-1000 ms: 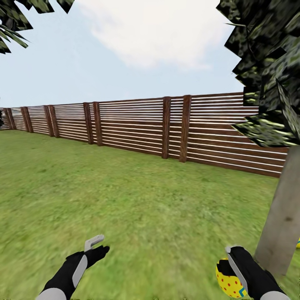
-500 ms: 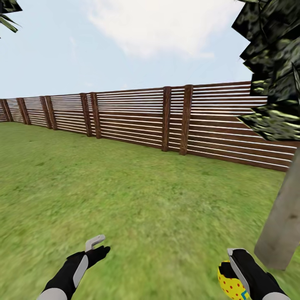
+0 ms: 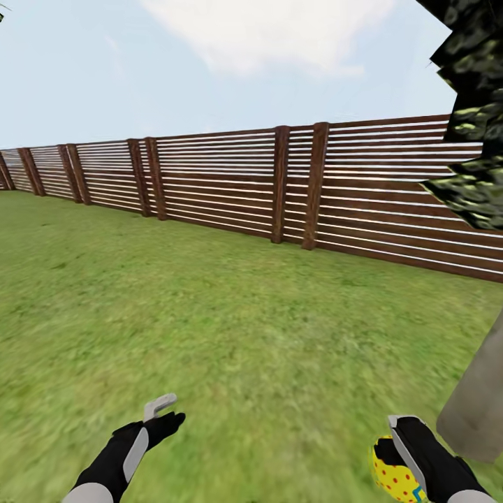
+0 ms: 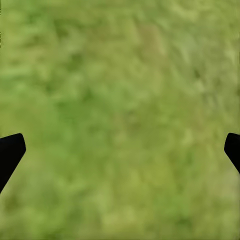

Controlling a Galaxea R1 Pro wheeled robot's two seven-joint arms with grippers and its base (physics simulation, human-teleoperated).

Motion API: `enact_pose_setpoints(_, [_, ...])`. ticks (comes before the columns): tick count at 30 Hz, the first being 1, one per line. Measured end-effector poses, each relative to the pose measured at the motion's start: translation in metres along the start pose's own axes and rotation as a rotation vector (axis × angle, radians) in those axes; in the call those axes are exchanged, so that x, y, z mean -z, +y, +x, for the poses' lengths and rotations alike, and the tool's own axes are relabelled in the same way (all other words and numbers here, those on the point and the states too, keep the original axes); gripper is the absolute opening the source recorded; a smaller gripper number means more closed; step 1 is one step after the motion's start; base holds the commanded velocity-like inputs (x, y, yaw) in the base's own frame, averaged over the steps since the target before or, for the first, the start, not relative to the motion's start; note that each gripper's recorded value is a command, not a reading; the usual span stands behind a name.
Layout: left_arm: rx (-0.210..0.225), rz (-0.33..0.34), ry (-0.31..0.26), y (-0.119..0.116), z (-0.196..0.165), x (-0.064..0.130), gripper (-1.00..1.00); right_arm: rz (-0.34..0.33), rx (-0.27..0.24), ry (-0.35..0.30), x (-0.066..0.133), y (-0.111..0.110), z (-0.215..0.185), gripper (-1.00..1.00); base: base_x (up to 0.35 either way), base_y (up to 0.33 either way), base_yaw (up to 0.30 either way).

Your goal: Take the three Easter eggs out of the wicker basket on the lawn in the garden, then place them on the lawn next to a single tree (choose any tree) so that all three eggs are next to the same tree and none are left in the basket.

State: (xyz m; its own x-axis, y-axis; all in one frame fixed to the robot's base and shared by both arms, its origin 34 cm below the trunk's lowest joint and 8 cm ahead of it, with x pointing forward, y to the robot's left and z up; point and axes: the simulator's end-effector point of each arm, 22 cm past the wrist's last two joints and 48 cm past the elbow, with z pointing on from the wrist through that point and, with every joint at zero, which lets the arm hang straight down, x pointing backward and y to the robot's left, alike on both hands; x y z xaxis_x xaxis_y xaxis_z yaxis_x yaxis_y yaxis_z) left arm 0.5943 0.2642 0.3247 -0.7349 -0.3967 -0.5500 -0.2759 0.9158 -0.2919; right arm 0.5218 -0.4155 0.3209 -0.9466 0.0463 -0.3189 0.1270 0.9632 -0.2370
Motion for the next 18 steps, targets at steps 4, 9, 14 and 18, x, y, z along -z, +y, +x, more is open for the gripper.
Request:
enact_pose_setpoints(4, [0.003,-0.007,0.014,0.004,0.007,-0.005,1.00,0.026,-0.012,-0.122,-0.006,-0.017,-0.024,-1.00,0.001,0.000,0.000])
enact_pose_setpoints(9, [0.006,-0.016,0.034,0.009,0.017,-0.012,1.00,0.029,-0.019,-0.240,-0.011,-0.016,-0.046,-1.00,0.000,0.000,0.000])
enact_pose_setpoints(14, [0.008,-0.027,0.055,0.014,0.027,-0.019,1.00,0.037,-0.013,-0.227,-0.020,-0.018,-0.040,-1.00,0.000,0.000,0.000])
enact_pose_setpoints(18, [0.009,-0.035,0.073,0.019,0.035,-0.024,1.00,0.053,-0.012,-0.258,-0.025,-0.025,-0.045,-1.00,0.000,0.000,0.000])
